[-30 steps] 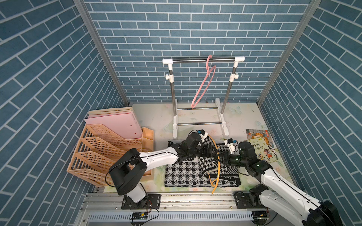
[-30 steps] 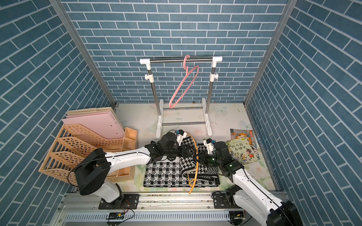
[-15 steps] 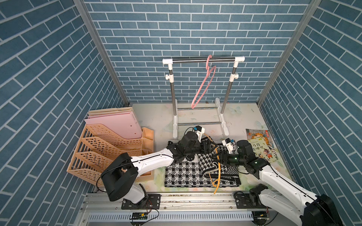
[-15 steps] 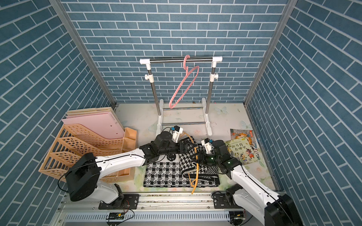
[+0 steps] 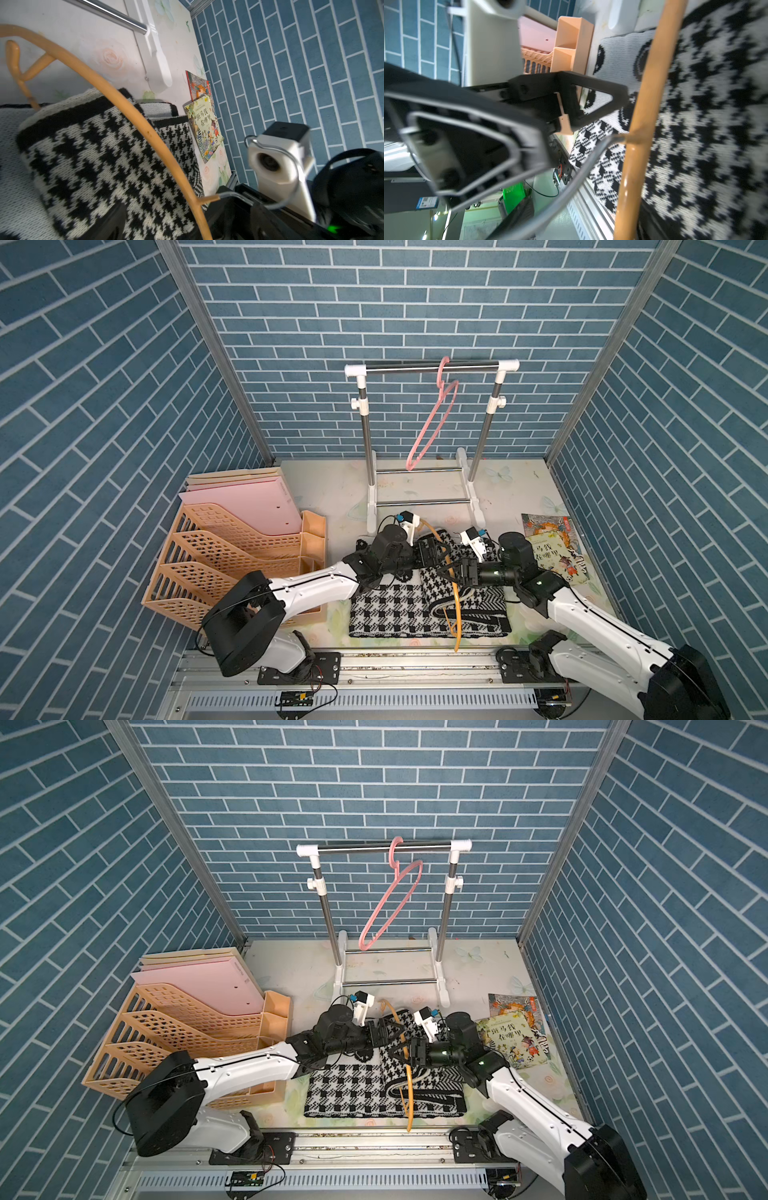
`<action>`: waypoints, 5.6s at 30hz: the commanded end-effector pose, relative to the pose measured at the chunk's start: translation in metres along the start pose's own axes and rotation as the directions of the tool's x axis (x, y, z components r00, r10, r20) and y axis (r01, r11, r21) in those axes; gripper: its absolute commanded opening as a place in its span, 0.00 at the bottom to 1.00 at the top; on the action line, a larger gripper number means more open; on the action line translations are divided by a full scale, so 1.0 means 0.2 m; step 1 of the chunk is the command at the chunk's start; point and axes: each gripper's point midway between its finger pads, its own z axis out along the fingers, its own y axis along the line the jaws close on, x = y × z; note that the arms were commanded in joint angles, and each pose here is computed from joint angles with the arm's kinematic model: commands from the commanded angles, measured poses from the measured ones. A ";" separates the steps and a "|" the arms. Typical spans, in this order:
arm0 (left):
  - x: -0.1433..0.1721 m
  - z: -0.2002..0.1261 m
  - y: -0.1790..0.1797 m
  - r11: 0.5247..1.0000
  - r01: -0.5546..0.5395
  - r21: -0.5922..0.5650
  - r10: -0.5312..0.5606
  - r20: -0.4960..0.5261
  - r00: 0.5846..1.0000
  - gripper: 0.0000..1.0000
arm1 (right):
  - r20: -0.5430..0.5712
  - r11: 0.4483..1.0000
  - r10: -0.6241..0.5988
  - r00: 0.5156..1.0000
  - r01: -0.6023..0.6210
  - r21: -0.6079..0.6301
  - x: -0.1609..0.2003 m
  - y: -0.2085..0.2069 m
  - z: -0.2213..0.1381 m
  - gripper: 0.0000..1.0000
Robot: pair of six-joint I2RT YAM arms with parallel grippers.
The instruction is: Hang the scarf on the hanger
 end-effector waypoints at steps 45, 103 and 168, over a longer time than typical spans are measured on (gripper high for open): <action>-0.10 -0.38 0.17 0.986 0.168 0.008 -0.166 0.208 0.964 0.98 | -0.175 0.836 -0.318 0.932 0.363 0.412 -0.02 -0.08 -0.10 0.95; -0.01 -0.35 0.34 0.953 -0.015 -0.303 -0.003 -0.058 0.998 0.00 | -0.050 0.882 0.058 0.997 -0.028 0.470 -0.17 -0.61 -0.07 0.49; -0.10 -0.16 0.00 0.988 -0.029 -0.151 0.011 -0.123 0.992 0.00 | 0.388 0.401 -0.073 0.919 -0.329 0.855 -0.28 -0.59 -0.94 0.64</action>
